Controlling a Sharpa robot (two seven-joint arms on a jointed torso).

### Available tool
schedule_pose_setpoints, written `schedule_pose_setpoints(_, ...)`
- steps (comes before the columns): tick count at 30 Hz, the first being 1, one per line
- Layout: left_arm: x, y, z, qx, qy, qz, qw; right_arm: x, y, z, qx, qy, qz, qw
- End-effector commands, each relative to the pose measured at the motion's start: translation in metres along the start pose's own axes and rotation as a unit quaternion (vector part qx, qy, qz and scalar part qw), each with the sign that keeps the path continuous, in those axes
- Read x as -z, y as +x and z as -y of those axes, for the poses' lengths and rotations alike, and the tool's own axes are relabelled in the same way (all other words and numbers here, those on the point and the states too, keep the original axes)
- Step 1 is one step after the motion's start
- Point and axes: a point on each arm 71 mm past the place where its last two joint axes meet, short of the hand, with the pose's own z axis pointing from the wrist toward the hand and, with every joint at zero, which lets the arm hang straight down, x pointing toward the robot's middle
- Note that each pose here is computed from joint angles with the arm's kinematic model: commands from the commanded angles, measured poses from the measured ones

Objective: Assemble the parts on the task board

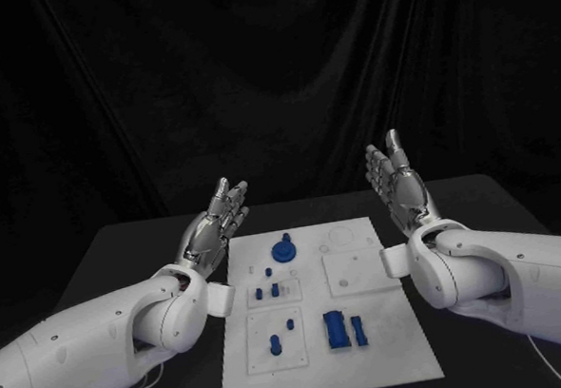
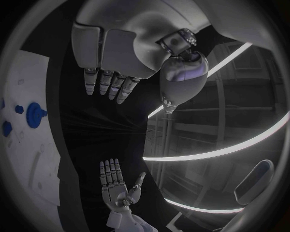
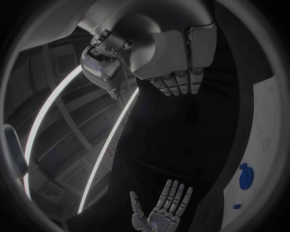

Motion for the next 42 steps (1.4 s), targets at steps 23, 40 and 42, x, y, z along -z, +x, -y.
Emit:
schedule_pose_setpoints(23,-0.0039,0.0093,0.0079,-0.040,-0.046,0.185,0.981,-0.001,-0.002,0.010,-0.031,0.053,0.053,0.997)
schedule_pose_setpoints(40,-0.0039,0.0093,0.0079,-0.040,-0.046,0.185,0.981,-0.001,-0.002,0.010,-0.031,0.053,0.053,0.997)
schedule_pose_setpoints(42,-0.0039,0.0093,0.0079,-0.040,-0.046,0.185,0.981,-0.001,-0.002,0.010,-0.031,0.053,0.053,0.997)
